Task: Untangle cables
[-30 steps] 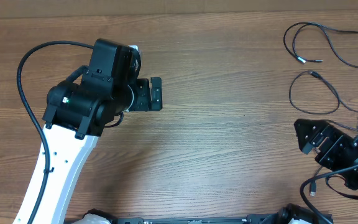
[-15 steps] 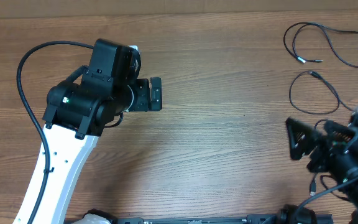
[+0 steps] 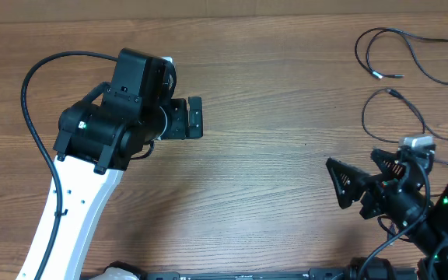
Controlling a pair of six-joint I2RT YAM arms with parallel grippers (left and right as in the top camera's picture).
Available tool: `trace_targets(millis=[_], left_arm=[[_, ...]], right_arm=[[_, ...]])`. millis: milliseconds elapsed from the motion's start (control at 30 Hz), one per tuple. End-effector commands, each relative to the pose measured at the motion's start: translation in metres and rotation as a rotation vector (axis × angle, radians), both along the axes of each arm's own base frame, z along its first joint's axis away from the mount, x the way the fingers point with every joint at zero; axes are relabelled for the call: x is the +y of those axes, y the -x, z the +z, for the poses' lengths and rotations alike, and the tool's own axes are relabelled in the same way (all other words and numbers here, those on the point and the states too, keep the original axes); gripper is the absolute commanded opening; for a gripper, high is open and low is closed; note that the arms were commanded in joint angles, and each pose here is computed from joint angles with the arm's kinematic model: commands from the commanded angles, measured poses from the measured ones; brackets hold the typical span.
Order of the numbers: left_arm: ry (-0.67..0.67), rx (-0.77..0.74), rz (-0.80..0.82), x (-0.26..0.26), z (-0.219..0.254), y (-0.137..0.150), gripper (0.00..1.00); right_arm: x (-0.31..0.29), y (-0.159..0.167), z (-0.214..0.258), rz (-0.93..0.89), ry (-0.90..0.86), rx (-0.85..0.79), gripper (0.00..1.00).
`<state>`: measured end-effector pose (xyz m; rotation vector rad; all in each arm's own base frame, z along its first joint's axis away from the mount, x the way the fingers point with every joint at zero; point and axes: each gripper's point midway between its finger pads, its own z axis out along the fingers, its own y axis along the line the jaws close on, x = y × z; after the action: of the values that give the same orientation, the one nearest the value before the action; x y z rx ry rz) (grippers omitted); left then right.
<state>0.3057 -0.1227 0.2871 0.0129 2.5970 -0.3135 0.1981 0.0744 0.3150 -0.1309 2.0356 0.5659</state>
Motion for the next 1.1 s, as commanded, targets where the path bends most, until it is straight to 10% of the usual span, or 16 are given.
trace_targets(millis=[0,1067], left_arm=[[-0.003,-0.007,0.015,0.002,0.002,-0.003,1.00],[-0.003,-0.006,0.015,0.002,0.002,-0.003,1.00]], right_arm=[[0.008,0.005,0.006,0.058,0.045,-0.061,1.00],[-0.031,-0.023,-0.093,-0.185,0.148,-0.401,1.00]])
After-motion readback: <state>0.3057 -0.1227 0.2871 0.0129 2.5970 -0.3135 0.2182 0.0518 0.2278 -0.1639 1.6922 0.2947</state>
